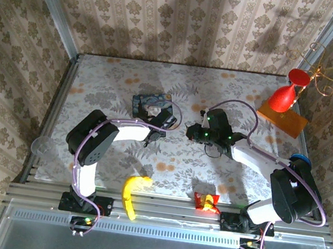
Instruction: Unlock the padlock with the key
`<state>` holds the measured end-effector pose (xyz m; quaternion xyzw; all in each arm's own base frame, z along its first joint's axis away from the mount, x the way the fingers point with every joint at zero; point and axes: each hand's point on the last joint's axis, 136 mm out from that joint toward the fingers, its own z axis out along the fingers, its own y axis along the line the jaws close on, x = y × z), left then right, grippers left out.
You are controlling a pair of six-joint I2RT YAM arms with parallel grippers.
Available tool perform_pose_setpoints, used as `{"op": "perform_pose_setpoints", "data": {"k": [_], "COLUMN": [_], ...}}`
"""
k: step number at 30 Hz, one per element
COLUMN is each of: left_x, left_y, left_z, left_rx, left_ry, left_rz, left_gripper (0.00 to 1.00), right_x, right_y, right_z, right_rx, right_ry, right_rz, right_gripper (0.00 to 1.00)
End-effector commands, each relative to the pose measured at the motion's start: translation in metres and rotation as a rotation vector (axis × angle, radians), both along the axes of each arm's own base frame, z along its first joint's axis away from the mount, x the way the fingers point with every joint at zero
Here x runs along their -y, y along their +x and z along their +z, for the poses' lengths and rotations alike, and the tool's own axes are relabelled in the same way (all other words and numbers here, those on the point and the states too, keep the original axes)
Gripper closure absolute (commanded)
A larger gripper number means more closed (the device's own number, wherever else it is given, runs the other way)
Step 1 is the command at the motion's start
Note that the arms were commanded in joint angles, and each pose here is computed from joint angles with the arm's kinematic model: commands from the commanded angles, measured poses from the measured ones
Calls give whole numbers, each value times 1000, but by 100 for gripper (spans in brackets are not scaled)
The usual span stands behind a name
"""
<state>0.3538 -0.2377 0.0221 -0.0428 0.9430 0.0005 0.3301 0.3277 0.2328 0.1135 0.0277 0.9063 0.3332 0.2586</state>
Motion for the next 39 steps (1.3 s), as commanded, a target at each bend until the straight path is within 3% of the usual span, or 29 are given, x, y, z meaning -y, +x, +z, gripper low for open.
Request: {"op": "perform_pose_setpoints", "data": {"k": [1,12,20,25,39], "left_x": [0,10,38,54,85], "left_y": [5,6,-5,-12,-24], "left_z": [-3,4,9,12,21], "left_rx": [-3,-14,-113,-207,-275], "left_ry": [5,-82,-239,-265,-452], "left_rz": [-8,-11,-30,-32,-9], "left_gripper": [53,71,72,75,81], "right_x": [2,6,0,-7,-12], "right_y": [0,-3,-17,-27,-37], "right_z": [4,-9,-43,-59,-71], "right_rx": [14,5,-2,-13,-18], "right_ry": [20,10,79,124,153], "right_rz": [-12,-25,13,64,104], "right_gripper": [100,100,100,100,100]}}
